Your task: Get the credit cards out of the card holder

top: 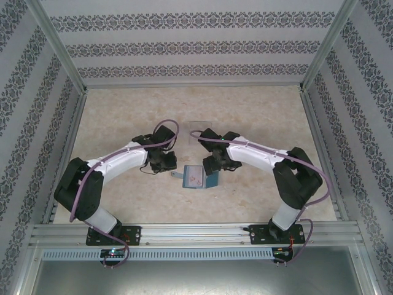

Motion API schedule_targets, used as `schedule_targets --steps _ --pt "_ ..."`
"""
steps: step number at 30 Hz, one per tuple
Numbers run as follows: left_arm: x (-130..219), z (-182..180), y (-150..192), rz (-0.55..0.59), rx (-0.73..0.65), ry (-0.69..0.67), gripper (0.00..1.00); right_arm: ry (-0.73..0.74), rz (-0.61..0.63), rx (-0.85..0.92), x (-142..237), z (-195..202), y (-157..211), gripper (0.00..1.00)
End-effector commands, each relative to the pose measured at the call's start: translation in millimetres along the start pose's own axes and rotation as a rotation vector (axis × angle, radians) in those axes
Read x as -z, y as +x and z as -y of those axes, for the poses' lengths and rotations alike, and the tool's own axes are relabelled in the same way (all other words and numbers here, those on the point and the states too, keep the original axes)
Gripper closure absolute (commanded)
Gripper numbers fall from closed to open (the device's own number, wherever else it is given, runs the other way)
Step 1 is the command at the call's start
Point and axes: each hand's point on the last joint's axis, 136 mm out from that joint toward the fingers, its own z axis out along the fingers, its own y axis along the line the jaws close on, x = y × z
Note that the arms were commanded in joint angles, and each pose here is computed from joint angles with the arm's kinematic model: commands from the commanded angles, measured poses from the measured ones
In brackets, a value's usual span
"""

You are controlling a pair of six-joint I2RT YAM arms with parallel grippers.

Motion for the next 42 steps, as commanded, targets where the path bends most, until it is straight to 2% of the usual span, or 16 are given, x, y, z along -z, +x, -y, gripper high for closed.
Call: schedule_targets --steps 1,4,6,9,11,21,24,29,31,35,38,42 --pt "14.7 19.5 -1.0 -0.008 -0.034 0.045 0.85 -0.079 0.024 -0.046 19.1 -8.1 -3.9 0.08" --pt "13.3 38.9 -3.0 -0.019 -0.047 0.094 0.85 -0.157 0.002 -0.110 16.7 -12.4 -0.4 0.11" --pt "9.7 48.7 -3.5 -0.030 -0.051 0.112 0.85 -0.210 -0.019 -0.167 12.2 -13.2 3.0 0.18" --pt "0.9 65.6 -2.5 -0.051 -0.065 0.148 0.85 -0.304 -0.028 -0.233 7.0 -18.0 6.7 0.29" --pt "-9.6 70.1 -0.6 -0.066 -0.073 0.148 0.85 -0.354 -0.020 -0.266 5.0 -20.1 6.7 0.41" --pt "-39.2 51.9 8.3 -0.112 -0.066 0.062 0.81 -0.455 -0.004 -0.257 -1.8 -30.9 -5.9 0.85" --pt "-41.3 46.8 11.0 -0.122 -0.059 0.040 0.80 -0.492 0.008 -0.241 0.4 -38.0 -13.2 0.92" --pt "-46.2 42.2 15.9 -0.138 -0.059 0.028 0.77 -0.454 -0.020 -0.224 -5.9 -33.6 -10.7 0.92" --pt "-48.1 39.5 18.3 -0.147 -0.061 0.020 0.77 -0.406 -0.023 -0.223 -7.2 -26.0 -9.0 0.83" --pt "-48.5 31.7 21.8 -0.151 -0.066 -0.004 0.76 -0.283 -0.023 -0.205 0.4 -7.1 -2.6 0.50" --pt "-48.4 28.3 22.7 -0.145 -0.072 -0.011 0.76 -0.248 -0.004 -0.196 13.8 -1.7 -0.2 0.44" --pt "-48.6 30.0 24.2 -0.148 -0.072 0.000 0.76 -0.337 0.038 -0.222 38.5 -12.1 -6.3 0.44"
